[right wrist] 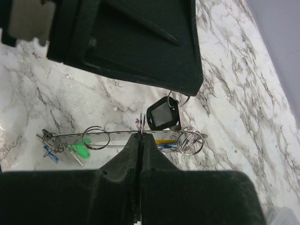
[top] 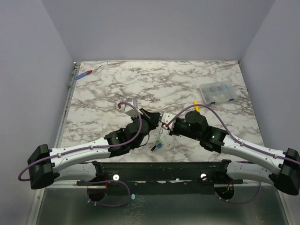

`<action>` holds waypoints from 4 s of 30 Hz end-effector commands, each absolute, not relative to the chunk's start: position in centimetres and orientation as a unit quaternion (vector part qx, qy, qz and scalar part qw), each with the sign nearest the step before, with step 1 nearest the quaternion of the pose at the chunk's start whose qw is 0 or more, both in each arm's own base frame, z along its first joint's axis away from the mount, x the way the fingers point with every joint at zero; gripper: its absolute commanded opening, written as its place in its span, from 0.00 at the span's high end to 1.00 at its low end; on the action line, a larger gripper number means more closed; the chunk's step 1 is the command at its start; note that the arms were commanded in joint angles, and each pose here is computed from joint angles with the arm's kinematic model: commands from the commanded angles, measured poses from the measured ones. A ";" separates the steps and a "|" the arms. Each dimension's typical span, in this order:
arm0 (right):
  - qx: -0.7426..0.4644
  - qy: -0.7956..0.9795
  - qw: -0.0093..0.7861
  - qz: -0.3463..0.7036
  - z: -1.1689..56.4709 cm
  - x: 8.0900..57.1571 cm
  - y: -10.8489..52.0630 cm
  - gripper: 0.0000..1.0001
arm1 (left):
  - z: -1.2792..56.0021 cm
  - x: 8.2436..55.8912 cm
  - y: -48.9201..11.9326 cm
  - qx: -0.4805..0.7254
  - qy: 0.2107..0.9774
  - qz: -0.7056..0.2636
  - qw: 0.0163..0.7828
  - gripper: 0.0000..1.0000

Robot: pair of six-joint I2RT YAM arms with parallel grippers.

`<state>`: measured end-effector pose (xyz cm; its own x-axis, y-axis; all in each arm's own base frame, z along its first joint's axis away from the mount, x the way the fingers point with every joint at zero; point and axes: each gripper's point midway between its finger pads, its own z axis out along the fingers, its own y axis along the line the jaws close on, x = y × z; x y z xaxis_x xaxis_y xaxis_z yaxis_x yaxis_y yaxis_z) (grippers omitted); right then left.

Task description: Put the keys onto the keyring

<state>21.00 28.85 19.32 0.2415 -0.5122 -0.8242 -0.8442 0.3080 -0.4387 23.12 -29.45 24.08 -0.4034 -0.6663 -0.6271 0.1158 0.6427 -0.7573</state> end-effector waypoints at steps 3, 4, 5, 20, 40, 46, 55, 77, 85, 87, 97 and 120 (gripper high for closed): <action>-0.518 0.596 0.598 0.137 23.2 22.9 29.3 0.99 | 24.6 22.7 -30.4 -0.178 0.747 -0.396 0.503 1.00; -0.516 0.598 0.599 0.134 23.3 23.0 29.3 0.99 | 24.6 22.8 -30.4 -0.178 0.747 -0.396 0.503 1.00; -0.513 0.599 0.600 0.133 23.4 23.1 29.2 0.99 | 24.5 22.8 -30.4 -0.178 0.748 -0.396 0.502 1.00; -0.519 0.597 0.599 0.130 23.6 23.1 29.2 0.99 | 24.5 22.9 -30.9 -0.175 0.749 -0.396 0.502 1.00; -0.494 0.614 0.604 0.117 23.7 23.7 28.6 0.99 | 24.4 22.8 -31.0 -0.177 0.748 -0.400 0.500 1.00; -0.487 0.619 0.606 0.112 23.9 23.9 28.2 0.99 | 24.1 22.6 -30.7 -0.177 0.749 -0.400 0.499 1.00; -0.482 0.616 0.612 0.119 24.9 23.7 28.2 0.99 | 23.7 22.6 -30.4 -0.179 0.750 -0.398 0.498 1.00; -0.488 0.612 0.610 0.121 25.7 23.3 28.0 0.99 | 22.7 22.7 -30.3 -0.175 0.756 -0.386 0.498 1.00; -0.487 0.611 0.612 0.120 26.0 23.3 27.9 1.00 | 22.6 22.6 -30.1 -0.176 0.757 -0.382 0.500 1.00; -0.487 0.610 0.613 0.120 26.0 23.3 27.9 0.99 | 22.6 22.6 -30.0 -0.176 0.757 -0.382 0.500 1.00; -0.485 0.609 0.616 0.122 26.3 23.1 27.7 0.99 | 22.6 22.7 -29.9 -0.178 0.756 -0.379 0.503 1.00; -0.482 0.602 0.623 0.134 26.9 22.7 27.7 0.99 | 23.3 22.2 -29.1 -0.166 0.750 -0.388 0.510 0.91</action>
